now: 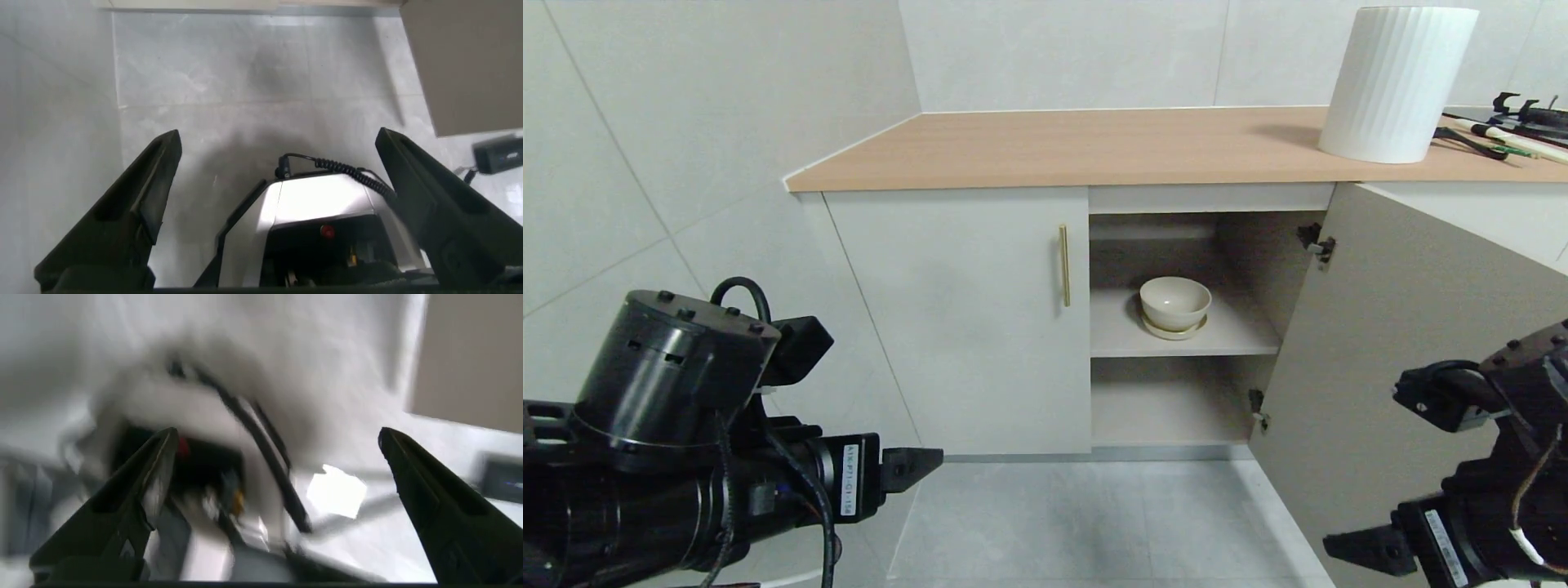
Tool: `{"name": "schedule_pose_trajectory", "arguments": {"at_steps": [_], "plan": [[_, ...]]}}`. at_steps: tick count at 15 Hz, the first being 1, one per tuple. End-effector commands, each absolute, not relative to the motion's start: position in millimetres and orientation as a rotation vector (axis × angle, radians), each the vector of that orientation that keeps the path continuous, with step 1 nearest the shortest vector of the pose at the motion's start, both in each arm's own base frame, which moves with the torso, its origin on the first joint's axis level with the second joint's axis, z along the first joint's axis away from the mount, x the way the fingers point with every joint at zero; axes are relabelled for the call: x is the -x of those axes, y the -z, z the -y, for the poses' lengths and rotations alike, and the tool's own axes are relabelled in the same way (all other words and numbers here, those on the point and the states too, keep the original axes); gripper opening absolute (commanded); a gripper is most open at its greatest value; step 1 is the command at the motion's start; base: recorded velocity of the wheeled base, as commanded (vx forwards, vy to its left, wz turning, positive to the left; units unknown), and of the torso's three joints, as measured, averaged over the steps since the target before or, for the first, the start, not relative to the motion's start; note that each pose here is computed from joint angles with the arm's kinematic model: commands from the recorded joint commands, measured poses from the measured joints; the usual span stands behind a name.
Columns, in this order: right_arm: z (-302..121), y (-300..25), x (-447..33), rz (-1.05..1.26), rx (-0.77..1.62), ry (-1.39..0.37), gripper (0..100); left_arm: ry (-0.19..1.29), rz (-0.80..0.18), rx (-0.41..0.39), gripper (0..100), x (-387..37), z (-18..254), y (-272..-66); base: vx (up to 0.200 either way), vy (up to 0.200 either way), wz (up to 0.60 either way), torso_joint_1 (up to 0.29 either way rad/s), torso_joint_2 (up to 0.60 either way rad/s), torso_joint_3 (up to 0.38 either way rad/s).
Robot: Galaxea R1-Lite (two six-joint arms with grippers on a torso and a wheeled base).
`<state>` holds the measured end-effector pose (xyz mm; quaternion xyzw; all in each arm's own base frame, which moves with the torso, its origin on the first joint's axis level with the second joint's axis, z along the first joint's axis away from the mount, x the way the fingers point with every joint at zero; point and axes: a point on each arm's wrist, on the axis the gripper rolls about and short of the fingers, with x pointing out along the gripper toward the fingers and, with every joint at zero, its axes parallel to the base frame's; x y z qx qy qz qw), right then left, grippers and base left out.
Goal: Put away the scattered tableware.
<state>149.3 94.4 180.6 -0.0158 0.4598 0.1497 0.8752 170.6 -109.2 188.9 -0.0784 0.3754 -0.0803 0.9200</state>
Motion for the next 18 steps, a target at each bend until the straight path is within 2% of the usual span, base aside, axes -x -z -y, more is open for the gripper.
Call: {"name": "schedule_pose_trajectory", "arguments": {"at_steps": [1,7,10,13,18], "plan": [[-91.3,-189.7,-132.3,-0.976,0.08,-0.355,100,0.168,-0.774,0.157,100,-169.9,110.0,-188.1,0.0,-0.2,0.0,0.007,0.0,-0.002],[-70.4,-216.0,-90.6,-1.125,0.191,-0.371,100,0.169,-0.775,0.157,100,-169.9,110.1,-188.1,0.0,-0.2,0.0,0.006,0.0,0.004],[-67.1,-213.9,-90.8,-1.108,0.239,-0.282,100,0.169,-0.775,0.157,100,-169.9,110.1,-188.1,0.0,-0.2,0.0,-0.001,0.0,0.002],[-59.9,-215.0,-97.6,-1.103,0.203,-0.194,100,0.17,-0.772,0.159,100,-169.4,109.7,-188.7,0.0,0.0,0.0,0.0,0.0,0.0],[-35.9,-212.7,-128.1,-1.069,0.155,0.062,100,0.168,-0.775,0.158,100,-170.1,109.8,-188.1,0.0,0.0,0.0,0.0,0.0,0.0]]}}
